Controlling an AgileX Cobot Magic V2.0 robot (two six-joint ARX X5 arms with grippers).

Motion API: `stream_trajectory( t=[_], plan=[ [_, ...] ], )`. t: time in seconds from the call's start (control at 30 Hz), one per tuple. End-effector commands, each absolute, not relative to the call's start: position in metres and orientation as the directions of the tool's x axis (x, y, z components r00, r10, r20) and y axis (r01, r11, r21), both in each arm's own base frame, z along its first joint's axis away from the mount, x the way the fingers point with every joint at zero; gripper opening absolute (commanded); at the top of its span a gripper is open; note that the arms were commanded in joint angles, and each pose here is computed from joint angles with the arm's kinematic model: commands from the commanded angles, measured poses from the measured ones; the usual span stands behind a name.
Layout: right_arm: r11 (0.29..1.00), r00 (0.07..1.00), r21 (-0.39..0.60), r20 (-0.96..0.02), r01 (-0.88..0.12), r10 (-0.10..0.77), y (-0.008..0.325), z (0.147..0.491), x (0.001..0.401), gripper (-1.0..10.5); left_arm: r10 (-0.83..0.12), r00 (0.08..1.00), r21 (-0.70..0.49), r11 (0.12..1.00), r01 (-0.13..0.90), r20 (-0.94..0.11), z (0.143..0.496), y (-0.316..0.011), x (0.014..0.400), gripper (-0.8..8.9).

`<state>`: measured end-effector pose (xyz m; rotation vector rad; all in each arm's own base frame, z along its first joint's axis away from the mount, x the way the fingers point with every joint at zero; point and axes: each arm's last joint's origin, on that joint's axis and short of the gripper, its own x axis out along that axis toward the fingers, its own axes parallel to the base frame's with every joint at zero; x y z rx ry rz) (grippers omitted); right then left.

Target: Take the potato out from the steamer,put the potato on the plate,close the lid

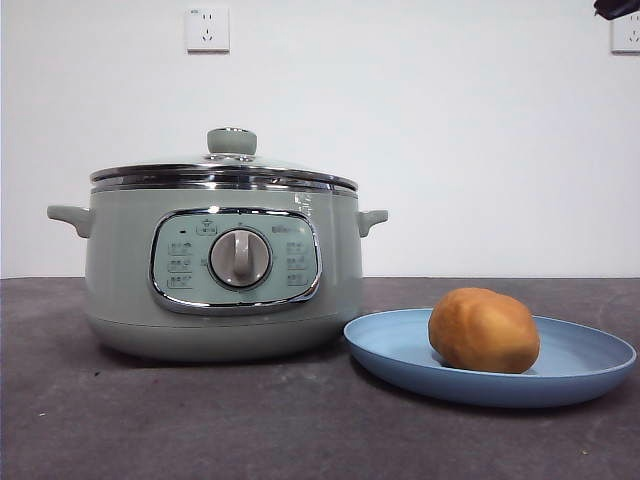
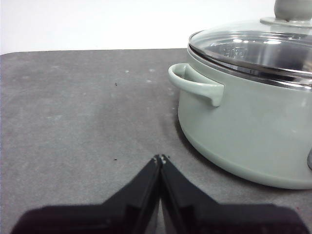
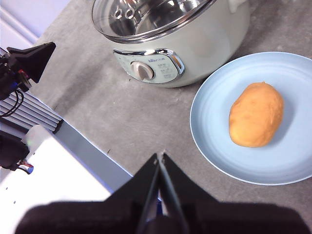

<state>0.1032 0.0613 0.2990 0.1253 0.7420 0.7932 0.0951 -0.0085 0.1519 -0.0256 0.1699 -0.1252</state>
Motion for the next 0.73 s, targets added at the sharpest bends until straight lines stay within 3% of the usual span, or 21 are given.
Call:
stream_trajectory(
  t=[0.03,0.37,0.47,0.73],
  plan=[
    [0.709,0.472,0.368,-0.553,-0.602,0.687,0.061,0.300,0.103,0.0,-0.122,0.976,-0.042,0.992,0.116,-0.179,0.147,-0.008,0.096,-0.04],
    [0.708,0.472,0.363,-0.552,-0.606,0.687,0.061,0.301,0.103,0.0,-0.122,0.976,-0.042,0.992,0.116,-0.179,0.147,-0.008,0.096,-0.04],
    [0.740,0.550,0.268,-0.526,-0.616,0.649,0.054,0.305,0.099,0.0,-0.122,0.976,-0.042,0.992,0.116,-0.179,0.147,-0.008,0.096,-0.04],
    [0.849,0.820,0.108,-0.222,-0.517,0.528,0.028,0.308,0.083,0.0,-0.122,0.976,-0.042,0.992,0.116,-0.179,0.147,-0.008,0.096,-0.04]
  ],
)
